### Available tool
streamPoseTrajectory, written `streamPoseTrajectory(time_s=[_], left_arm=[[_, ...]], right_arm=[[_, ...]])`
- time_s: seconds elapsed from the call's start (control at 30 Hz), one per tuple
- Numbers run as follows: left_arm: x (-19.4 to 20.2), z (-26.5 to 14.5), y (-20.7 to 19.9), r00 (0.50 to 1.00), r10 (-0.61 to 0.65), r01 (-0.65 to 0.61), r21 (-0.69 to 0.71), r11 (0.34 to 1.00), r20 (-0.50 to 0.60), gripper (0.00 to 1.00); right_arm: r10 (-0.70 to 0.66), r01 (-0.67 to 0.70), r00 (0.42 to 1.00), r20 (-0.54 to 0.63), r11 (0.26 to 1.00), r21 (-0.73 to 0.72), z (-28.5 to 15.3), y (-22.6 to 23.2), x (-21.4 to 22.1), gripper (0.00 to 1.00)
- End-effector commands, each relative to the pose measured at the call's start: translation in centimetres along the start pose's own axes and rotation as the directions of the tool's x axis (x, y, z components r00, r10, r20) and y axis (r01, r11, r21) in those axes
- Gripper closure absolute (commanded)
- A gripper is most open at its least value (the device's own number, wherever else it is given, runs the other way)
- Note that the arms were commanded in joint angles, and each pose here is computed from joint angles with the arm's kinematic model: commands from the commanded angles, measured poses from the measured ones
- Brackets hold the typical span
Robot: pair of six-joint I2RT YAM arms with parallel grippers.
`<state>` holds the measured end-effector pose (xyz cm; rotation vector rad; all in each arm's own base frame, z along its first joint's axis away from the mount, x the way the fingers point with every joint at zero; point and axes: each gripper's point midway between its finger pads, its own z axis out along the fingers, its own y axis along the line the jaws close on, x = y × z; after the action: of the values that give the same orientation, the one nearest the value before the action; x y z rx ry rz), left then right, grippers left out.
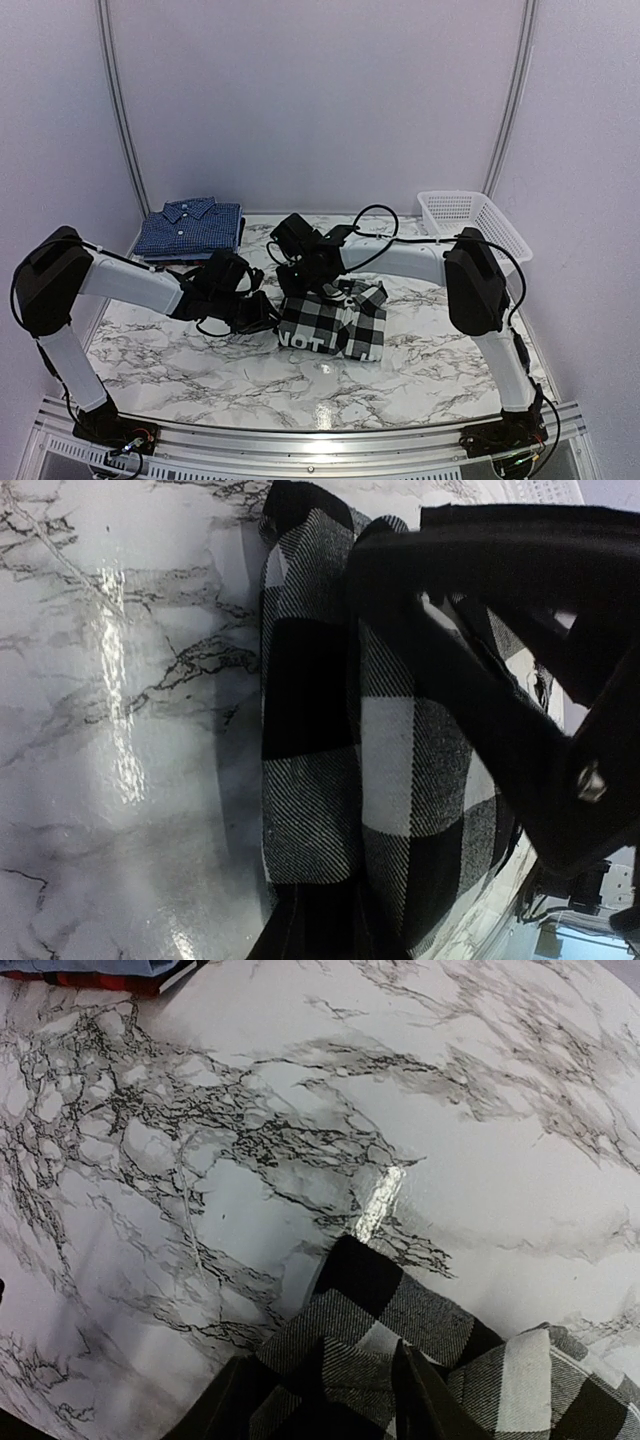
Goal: Fold and stack the long sleeve shirts
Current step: Smooth out the square-folded shirt at the center of the board.
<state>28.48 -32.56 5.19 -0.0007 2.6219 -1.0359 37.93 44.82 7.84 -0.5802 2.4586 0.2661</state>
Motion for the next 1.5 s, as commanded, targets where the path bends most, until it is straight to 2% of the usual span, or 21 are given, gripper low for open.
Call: streamPoseTrajectory(time_s=[0.0, 0.27, 0.4, 0.53, 0.67, 0.83, 1.13, 1.4, 1.43, 1.47], left_arm=[[1.2, 0.6, 0.5, 1.000, -0.003, 0.003, -0.011, 1.000, -0.012, 0.83], [1.9, 0.7, 0.3, 0.999, -0.017, 0.018, 0.013, 1.000, -0.030, 0.89], [2.2, 0.7, 0.4, 0.999, -0.021, 0.022, 0.017, 1.000, -0.036, 0.91], [2.3, 0.7, 0.3, 0.999, -0.022, 0.023, 0.023, 0.999, -0.039, 0.92], [2.5, 0.8, 0.1, 0.999, -0.020, 0.021, 0.031, 0.999, -0.045, 0.95], [3.0, 1.0, 0.1, 0.998, -0.015, 0.017, 0.035, 0.999, -0.058, 0.99], [4.9, 1.0, -0.1, 0.994, 0.007, -0.001, 0.056, 0.998, -0.112, 1.00], [5.8, 0.5, 0.5, 0.993, 0.002, 0.004, 0.045, 0.999, -0.119, 1.00], [5.7, 0.4, 0.4, 0.993, 0.004, 0.002, 0.046, 0.999, -0.115, 1.00], [5.5, 0.3, 0.3, 0.994, 0.004, 0.001, 0.049, 0.999, -0.107, 1.00]], right_arm=[[0.024, -0.024, 1.000, 0.017, 0.999, 0.028, -0.5, 0.0, -0.9, 0.58], [0.013, -0.013, 1.000, -0.014, 1.000, 0.001, 0.6, 0.7, -0.3, 0.70], [0.011, -0.011, 1.000, -0.022, 1.000, -0.001, 0.4, 0.7, -0.3, 0.65], [0.012, -0.012, 1.000, -0.020, 1.000, 0.018, 0.3, 0.3, -0.3, 0.65], [0.016, -0.015, 1.000, -0.022, 0.999, 0.028, 0.4, 0.3, -0.1, 0.77], [0.020, -0.020, 1.000, -0.020, 1.000, 0.003, 0.5, 1.0, -0.3, 1.00], [0.063, -0.063, 0.996, 0.059, 0.998, 0.000, -0.6, 0.8, -3.3, 1.00], [0.076, -0.075, 0.997, 0.024, 0.996, -0.056, 1.9, 1.6, -1.4, 1.00], [0.078, -0.076, 0.997, 0.019, 0.995, -0.069, 2.1, 1.8, -1.2, 0.97], [0.073, -0.072, 0.997, 0.017, 0.994, -0.084, 2.1, 2.1, -1.1, 0.88]])
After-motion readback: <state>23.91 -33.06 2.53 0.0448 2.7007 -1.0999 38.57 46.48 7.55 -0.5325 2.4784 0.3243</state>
